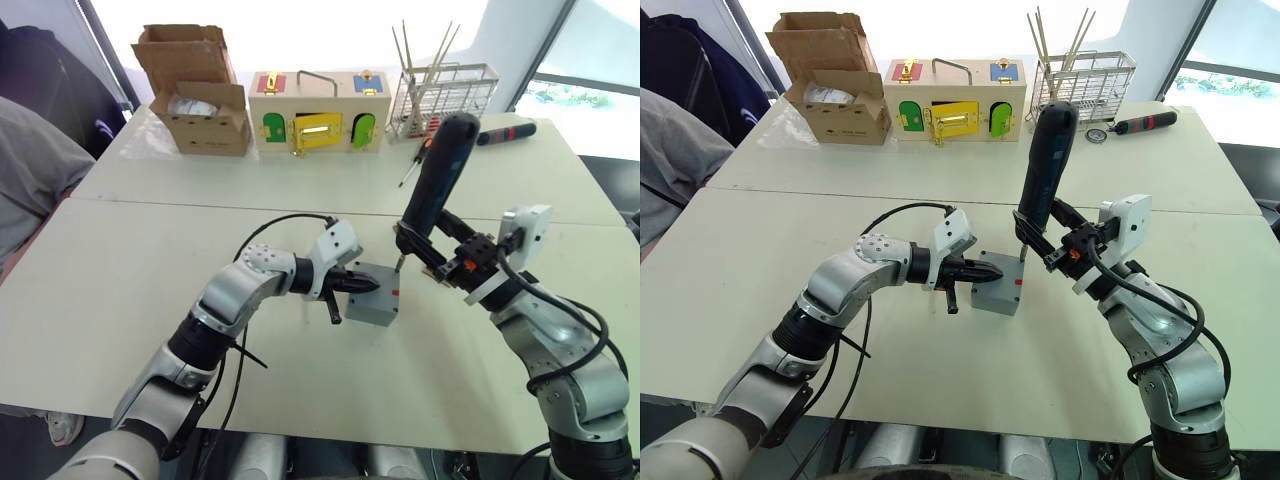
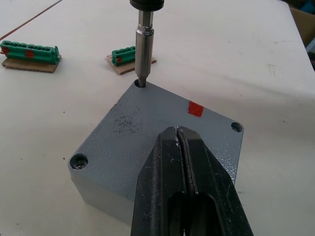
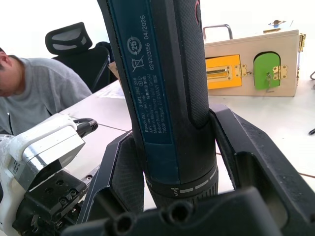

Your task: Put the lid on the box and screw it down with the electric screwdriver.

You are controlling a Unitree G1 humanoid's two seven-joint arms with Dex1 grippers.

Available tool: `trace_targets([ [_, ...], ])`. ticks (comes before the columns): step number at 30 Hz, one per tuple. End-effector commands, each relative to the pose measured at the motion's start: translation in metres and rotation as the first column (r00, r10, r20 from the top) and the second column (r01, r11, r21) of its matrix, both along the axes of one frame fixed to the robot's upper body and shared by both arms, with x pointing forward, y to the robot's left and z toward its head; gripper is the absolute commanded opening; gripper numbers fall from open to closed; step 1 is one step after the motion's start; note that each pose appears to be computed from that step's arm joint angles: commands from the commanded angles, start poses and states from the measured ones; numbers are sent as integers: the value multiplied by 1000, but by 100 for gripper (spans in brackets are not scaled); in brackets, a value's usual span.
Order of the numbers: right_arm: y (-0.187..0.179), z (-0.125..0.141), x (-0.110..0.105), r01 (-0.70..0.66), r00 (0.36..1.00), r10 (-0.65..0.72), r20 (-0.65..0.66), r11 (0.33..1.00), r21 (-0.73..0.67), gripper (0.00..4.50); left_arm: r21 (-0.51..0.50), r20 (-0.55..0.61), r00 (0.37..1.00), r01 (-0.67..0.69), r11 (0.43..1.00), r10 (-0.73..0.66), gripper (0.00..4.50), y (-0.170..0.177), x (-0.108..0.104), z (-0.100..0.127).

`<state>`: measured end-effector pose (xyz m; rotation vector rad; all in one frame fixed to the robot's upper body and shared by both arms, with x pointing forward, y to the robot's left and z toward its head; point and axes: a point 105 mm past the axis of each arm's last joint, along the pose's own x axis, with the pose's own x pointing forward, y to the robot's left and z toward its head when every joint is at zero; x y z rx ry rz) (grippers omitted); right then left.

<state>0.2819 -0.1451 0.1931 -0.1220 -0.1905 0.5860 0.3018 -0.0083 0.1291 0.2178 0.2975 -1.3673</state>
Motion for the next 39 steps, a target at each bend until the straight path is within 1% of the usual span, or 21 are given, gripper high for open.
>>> trace_targets([
  [1, 1, -41, 0, -20, 987, 11, -163, 998, -52, 185, 4, 2, 1000, 0, 1000, 0, 0, 1, -2, 0],
  [9, -1, -48, 2, -8, 983, -4, -184, 998, -63, 185, 7, 6, 1000, 3, 1000, -3, 0, 1, -2, -1],
  [14, -2, -48, 2, -6, 983, -5, -183, 998, -61, 185, 6, 9, 1000, 4, 1000, -4, 0, 1, -3, 0],
  [20, -3, -45, 2, -1, 985, -8, -170, 999, -51, 185, 5, 1, 1000, 1, 1000, -1, 0, -1, -2, -2],
  [23, -3, -36, 2, 1, 990, -4, -142, 1000, -21, 185, 8, -15, 1000, 8, 1000, -7, 0, -2, -5, -6],
  [27, -6, -12, 2, -1, 997, 2, -71, 1000, 19, 185, 17, -31, 999, 11, 1000, -10, 0, -2, -8, -13],
  [30, -9, 12, 2, -18, 1000, 18, -23, 999, 35, 185, 19, -41, 999, 4, 1000, -4, 0, -1, -8, -15],
  [33, -10, 50, -1, -80, 997, 78, 29, 995, 57, 185, 17, -41, 999, -8, 1000, 8, 0, 3, -6, -14],
  [36, -11, 85, -5, -153, 988, 150, 49, 985, 75, 185, -35, -39, 999, -35, 999, 34, 0, 8, 1, 1],
  [39, -14, 106, -4, -188, 982, 185, 38, 977, 101, 185, -93, -31, 998, -57, 994, 54, 0, 14, 7, 21],
])
